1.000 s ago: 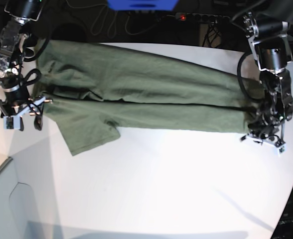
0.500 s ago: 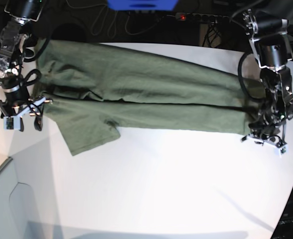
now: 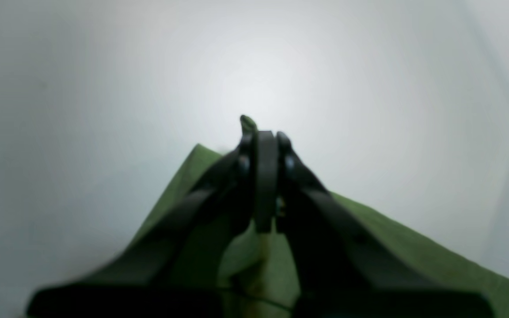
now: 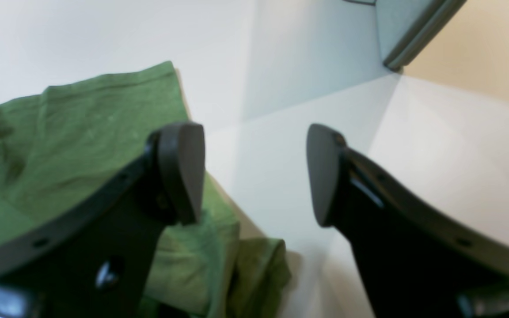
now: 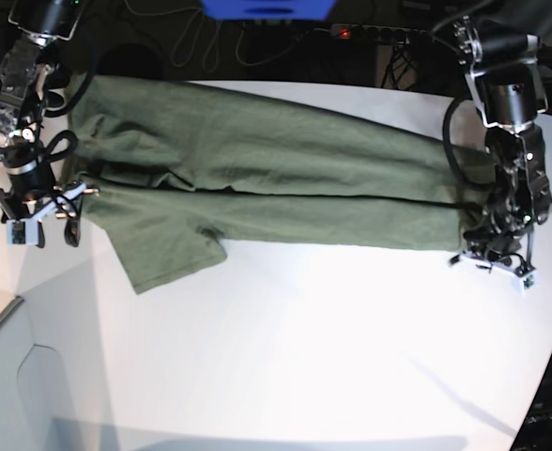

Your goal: Layout the t-shirt on the table in an organized manner, then fold the t-shirt properly

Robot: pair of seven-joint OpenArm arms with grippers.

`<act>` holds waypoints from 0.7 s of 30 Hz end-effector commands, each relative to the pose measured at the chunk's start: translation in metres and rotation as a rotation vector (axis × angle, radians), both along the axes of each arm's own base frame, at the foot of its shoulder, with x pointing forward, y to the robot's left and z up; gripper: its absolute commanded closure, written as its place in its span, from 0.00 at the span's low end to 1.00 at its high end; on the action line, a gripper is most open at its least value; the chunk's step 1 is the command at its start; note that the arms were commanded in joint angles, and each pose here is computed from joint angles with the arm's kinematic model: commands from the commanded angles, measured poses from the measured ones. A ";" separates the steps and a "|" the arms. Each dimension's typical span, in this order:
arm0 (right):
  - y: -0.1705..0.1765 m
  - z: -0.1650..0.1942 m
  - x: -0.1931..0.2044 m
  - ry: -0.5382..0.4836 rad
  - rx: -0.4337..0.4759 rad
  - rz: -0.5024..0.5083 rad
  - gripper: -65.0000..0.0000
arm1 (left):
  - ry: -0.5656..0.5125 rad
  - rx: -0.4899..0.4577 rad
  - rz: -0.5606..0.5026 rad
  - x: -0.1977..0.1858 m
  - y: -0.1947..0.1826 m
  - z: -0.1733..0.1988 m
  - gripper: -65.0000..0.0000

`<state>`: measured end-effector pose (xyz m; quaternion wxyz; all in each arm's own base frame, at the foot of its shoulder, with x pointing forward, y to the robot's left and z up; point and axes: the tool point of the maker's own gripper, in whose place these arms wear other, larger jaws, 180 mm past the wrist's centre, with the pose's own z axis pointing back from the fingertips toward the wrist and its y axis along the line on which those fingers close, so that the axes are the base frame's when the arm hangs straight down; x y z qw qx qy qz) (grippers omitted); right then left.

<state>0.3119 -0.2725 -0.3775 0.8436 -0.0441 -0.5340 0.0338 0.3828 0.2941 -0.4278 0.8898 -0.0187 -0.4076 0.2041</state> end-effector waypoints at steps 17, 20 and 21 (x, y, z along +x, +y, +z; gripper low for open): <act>0.029 0.009 0.051 0.029 0.002 0.100 0.43 | -0.079 0.049 -0.006 0.004 0.008 0.026 1.00; 0.043 -0.004 0.072 0.119 0.005 0.144 0.43 | -0.077 0.048 -0.008 0.004 0.008 0.026 1.00; 0.045 -0.005 0.080 0.134 0.009 0.149 0.43 | -0.077 0.049 -0.007 0.004 0.009 0.026 1.00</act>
